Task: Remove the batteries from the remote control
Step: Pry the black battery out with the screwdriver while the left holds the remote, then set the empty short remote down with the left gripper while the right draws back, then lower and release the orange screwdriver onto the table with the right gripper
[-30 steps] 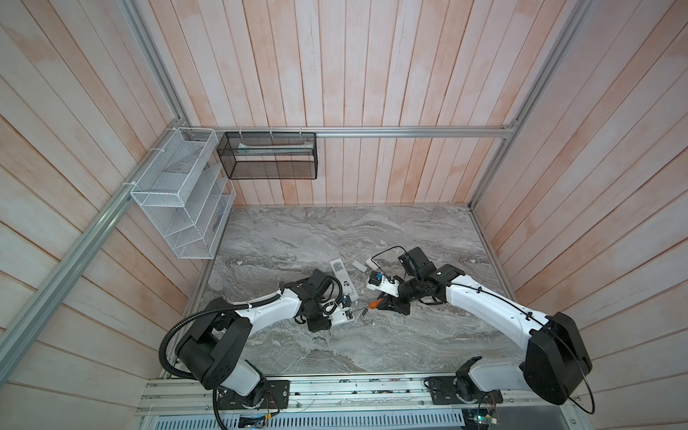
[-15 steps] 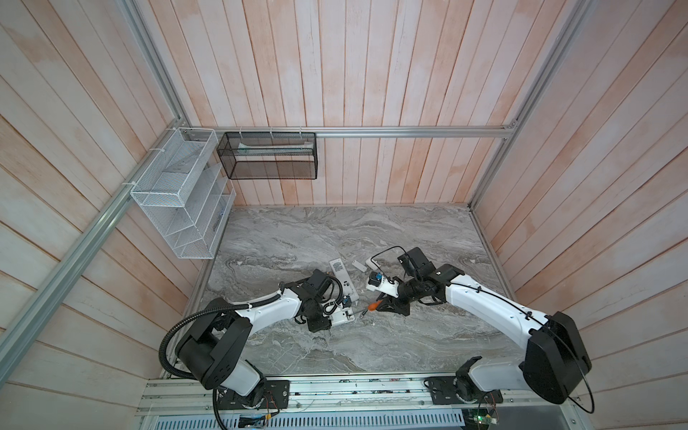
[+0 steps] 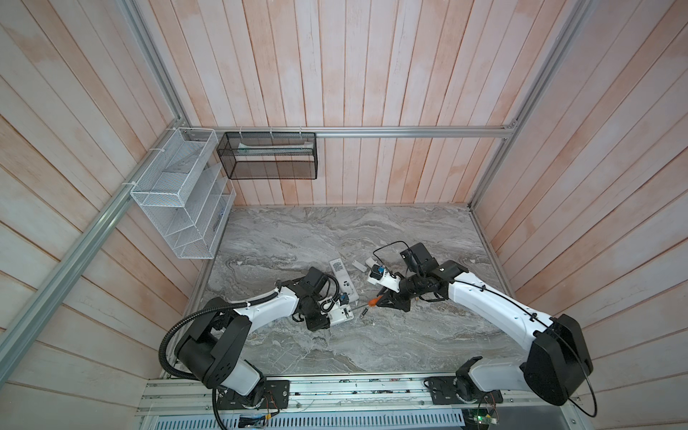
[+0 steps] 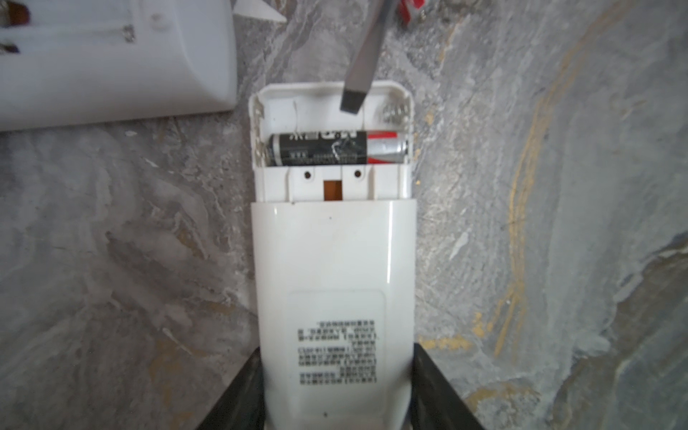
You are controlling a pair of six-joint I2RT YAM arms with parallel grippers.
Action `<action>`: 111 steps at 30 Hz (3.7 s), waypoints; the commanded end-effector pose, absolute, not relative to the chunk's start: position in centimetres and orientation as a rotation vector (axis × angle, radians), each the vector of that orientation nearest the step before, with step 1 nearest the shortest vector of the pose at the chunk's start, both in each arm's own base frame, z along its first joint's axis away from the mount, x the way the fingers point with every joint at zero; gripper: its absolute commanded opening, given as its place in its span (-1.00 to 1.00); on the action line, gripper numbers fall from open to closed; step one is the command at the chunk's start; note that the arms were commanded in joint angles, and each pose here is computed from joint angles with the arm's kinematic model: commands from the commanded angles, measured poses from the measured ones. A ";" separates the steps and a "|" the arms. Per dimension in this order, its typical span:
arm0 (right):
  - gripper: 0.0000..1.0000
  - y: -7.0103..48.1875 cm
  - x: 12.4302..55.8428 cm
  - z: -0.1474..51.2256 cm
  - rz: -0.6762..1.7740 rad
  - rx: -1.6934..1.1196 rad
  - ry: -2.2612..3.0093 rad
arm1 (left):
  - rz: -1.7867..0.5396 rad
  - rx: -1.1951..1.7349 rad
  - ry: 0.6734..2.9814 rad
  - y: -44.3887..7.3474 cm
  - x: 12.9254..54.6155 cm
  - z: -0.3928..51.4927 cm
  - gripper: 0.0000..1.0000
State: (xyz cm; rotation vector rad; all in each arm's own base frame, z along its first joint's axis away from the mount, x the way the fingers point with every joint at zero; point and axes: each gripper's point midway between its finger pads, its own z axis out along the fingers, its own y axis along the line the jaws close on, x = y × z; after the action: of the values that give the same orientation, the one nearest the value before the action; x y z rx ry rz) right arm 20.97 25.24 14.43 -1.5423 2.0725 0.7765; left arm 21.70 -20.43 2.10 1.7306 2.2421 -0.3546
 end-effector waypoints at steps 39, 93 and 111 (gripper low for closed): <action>-1.00 27.0 19.8 15.1 0.995 -1.437 2.057 | -0.425 1.744 2.234 -20.9 21.2 2.7 -0.28; -1.00 16.0 30.4 17.7 0.782 -0.132 2.130 | -0.848 0.313 2.120 -17.4 29.4 19.9 1.00; -0.42 14.7 28.7 10.0 0.783 -0.003 2.210 | -0.841 -0.017 2.194 -13.8 28.7 18.2 1.00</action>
State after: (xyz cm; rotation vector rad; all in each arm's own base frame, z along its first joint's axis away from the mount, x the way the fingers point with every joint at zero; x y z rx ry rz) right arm 28.42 14.63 9.84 -0.0102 2.2410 0.7637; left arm 28.79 -14.10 18.51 0.0169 2.1889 -0.8391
